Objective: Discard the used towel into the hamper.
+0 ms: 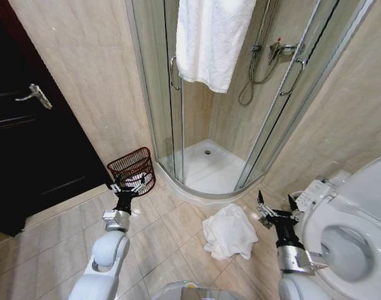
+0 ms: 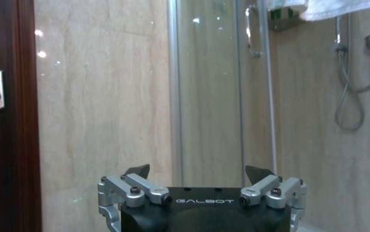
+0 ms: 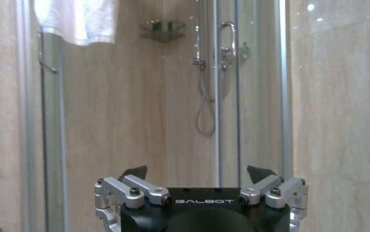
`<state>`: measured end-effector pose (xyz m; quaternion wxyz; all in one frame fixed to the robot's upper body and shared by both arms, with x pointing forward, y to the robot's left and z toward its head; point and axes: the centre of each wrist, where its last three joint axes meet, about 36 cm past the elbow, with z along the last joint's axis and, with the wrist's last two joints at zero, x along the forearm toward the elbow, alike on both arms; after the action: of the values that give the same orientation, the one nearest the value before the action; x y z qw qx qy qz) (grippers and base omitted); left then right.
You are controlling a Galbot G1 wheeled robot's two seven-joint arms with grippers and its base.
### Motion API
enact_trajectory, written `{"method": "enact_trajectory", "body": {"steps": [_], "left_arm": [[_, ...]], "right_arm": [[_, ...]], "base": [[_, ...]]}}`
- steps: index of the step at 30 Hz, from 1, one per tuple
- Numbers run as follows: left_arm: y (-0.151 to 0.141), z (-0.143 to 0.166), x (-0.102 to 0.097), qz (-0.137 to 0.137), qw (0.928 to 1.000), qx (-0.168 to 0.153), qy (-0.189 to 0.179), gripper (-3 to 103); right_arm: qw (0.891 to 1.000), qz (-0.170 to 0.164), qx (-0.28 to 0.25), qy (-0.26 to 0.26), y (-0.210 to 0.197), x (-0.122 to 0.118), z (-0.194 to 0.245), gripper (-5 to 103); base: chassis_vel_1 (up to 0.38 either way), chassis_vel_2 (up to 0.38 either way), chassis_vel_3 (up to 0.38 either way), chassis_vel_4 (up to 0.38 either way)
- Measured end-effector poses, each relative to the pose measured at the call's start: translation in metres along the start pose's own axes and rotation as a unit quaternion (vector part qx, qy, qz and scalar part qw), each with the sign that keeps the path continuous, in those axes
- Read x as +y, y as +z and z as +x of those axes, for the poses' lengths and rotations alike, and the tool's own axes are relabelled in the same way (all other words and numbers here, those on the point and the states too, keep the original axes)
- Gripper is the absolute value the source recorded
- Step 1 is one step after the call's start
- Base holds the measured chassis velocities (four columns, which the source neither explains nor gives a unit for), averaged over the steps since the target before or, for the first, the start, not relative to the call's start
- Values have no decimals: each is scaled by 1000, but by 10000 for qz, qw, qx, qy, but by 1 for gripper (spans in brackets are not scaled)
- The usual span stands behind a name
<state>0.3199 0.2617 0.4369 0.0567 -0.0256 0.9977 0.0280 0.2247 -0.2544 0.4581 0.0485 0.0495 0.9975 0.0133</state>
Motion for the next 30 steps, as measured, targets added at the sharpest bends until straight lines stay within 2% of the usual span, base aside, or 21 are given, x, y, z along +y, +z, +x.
{"method": "enact_trajectory", "body": {"steps": [16,30], "left_arm": [[-11,6,-13,105,9999,-20,89,100],[-28,5,-7,159,9997,-147,73,100]], "right_arm": [[9998,35,-141,-151,-4,2,2,100],[9995,45,-253,-194,-4,0,-1,100]], "base": [[0,0,0,0],[0,0,0,0]]}}
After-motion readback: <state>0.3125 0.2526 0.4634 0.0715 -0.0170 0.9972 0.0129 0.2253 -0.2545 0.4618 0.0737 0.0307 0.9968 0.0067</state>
